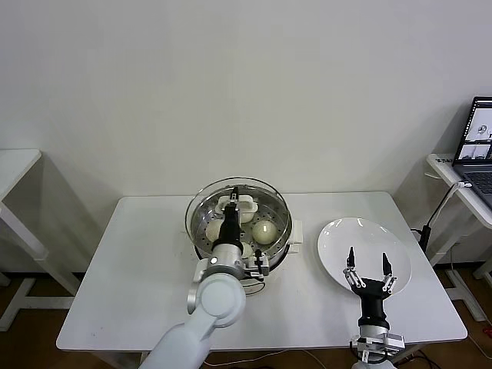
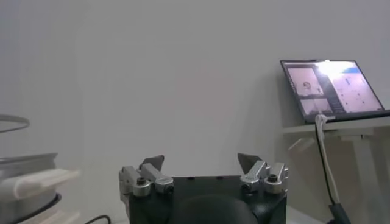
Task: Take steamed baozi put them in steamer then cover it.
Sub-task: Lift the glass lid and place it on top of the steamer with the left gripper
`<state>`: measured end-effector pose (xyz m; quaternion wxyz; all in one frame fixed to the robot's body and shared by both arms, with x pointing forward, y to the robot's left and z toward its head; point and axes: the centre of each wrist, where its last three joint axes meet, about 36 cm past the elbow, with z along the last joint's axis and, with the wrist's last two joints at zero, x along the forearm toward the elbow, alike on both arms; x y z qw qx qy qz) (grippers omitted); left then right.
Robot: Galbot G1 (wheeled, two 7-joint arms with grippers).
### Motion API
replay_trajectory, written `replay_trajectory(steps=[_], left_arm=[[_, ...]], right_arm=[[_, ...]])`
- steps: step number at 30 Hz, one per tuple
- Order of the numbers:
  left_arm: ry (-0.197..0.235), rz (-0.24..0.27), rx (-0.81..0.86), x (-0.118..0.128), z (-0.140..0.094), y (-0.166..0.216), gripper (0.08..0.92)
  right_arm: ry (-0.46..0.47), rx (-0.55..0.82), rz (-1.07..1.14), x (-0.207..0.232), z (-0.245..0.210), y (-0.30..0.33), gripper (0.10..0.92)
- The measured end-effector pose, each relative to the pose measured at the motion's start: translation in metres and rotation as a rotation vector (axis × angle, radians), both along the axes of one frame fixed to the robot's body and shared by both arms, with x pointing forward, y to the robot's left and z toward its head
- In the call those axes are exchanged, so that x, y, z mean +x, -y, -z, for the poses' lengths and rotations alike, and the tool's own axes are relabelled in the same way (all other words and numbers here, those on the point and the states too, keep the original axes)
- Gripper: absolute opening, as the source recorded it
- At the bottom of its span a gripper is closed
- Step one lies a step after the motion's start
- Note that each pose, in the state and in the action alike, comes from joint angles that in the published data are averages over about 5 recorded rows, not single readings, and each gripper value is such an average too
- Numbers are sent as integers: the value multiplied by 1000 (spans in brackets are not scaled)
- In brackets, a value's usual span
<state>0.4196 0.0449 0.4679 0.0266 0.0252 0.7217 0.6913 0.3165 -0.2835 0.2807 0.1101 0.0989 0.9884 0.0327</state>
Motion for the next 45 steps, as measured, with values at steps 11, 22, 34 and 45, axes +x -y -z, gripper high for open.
replay_trajectory(steps=[11, 22, 34, 45], left_arm=[[0, 21, 10, 9, 5, 15, 193], [-10, 4, 15, 15, 19, 13, 193], [-15, 0, 7, 11, 29, 15, 193], [-18, -13, 20, 13, 37, 10, 193]], right_arm=[[-3, -11, 9, -5, 3, 4, 823], [1, -14, 6, -4, 2, 3, 823], [1, -16, -3, -1, 1, 0, 823], [2, -19, -7, -2, 0, 0, 823]])
